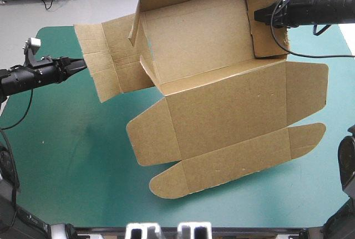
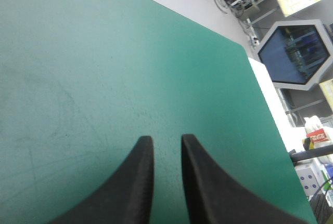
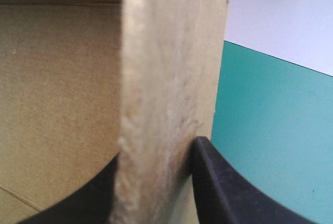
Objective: Fold the box
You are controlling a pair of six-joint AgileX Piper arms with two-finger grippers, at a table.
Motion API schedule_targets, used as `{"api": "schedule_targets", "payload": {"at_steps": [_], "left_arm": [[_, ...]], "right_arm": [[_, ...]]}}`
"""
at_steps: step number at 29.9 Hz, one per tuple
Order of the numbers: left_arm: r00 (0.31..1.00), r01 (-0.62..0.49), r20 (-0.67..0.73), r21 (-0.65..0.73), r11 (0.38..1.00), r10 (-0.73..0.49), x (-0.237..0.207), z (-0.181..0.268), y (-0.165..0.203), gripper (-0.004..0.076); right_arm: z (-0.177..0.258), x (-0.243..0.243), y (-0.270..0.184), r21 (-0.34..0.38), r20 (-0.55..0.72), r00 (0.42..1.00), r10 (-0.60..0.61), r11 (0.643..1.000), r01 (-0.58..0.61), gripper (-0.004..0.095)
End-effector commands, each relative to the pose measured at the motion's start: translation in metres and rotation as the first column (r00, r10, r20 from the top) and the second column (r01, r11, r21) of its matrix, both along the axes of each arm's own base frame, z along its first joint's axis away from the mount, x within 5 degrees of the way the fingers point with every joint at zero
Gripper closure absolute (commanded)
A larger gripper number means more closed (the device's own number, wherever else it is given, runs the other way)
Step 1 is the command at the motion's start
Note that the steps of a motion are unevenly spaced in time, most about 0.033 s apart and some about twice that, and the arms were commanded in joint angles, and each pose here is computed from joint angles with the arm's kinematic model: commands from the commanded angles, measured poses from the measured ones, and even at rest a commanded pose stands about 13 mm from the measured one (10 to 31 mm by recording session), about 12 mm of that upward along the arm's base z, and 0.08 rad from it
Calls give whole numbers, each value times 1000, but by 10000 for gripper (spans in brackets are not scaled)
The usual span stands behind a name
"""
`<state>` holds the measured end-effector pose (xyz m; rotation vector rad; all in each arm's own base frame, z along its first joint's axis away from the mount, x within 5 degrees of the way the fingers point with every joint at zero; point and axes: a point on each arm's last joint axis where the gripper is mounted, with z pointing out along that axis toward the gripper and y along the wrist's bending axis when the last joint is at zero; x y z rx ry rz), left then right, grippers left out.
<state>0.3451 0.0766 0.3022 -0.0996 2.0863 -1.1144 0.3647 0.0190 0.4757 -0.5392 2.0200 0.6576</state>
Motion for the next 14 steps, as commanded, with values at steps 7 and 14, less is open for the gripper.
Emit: {"api": "schedule_targets", "payload": {"at_steps": [7,14], "left_arm": [[950,307,96,-92,947,-298,4,18,-82,240],[891,435,208,-133,890,-404,1,38,-136,241]], "right_arm": [[32,-26,7,59,90,995,42,997,-47,932],[23,-20,1,-19,52,999,-16,1000,17,932]]}}
